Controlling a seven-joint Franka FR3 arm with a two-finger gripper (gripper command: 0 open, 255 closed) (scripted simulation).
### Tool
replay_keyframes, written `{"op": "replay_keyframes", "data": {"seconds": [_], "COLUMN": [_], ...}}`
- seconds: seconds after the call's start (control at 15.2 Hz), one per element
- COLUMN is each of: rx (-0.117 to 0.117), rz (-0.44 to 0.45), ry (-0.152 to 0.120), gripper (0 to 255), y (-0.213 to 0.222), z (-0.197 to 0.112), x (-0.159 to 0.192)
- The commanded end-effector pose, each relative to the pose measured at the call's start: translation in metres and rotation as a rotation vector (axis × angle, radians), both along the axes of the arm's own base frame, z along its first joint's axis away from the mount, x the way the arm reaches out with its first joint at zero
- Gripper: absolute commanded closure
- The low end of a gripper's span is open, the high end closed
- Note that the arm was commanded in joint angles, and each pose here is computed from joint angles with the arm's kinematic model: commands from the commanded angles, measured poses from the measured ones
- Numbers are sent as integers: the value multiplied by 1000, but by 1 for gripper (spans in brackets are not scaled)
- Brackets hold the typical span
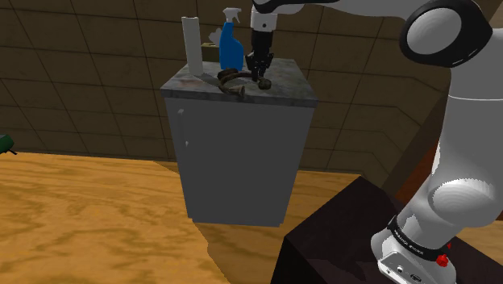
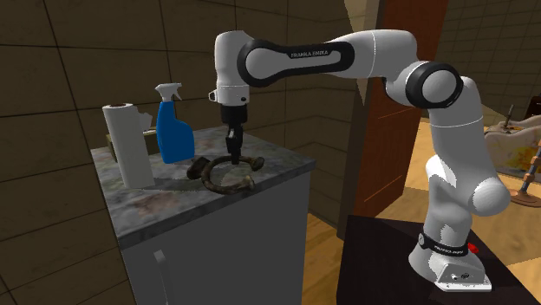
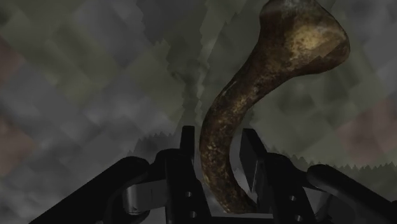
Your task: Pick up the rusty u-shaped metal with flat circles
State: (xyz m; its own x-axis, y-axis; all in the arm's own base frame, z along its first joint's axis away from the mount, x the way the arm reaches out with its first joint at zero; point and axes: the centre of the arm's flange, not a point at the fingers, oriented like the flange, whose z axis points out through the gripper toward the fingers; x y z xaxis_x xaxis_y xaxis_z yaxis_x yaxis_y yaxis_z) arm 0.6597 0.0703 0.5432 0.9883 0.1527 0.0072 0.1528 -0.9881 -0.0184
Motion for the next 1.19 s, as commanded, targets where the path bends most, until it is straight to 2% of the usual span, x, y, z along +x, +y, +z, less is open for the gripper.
{"op": "replay_keyframes", "data": {"seconds": [0.0, 0.46, 1.12], "rx": [0, 0, 0], "rz": [0, 0, 0], "ry": [0, 0, 0], "gripper": [255, 255, 255], "y": [0, 0, 0], "z": [0, -1, 52], "x": [0, 0, 0]}}
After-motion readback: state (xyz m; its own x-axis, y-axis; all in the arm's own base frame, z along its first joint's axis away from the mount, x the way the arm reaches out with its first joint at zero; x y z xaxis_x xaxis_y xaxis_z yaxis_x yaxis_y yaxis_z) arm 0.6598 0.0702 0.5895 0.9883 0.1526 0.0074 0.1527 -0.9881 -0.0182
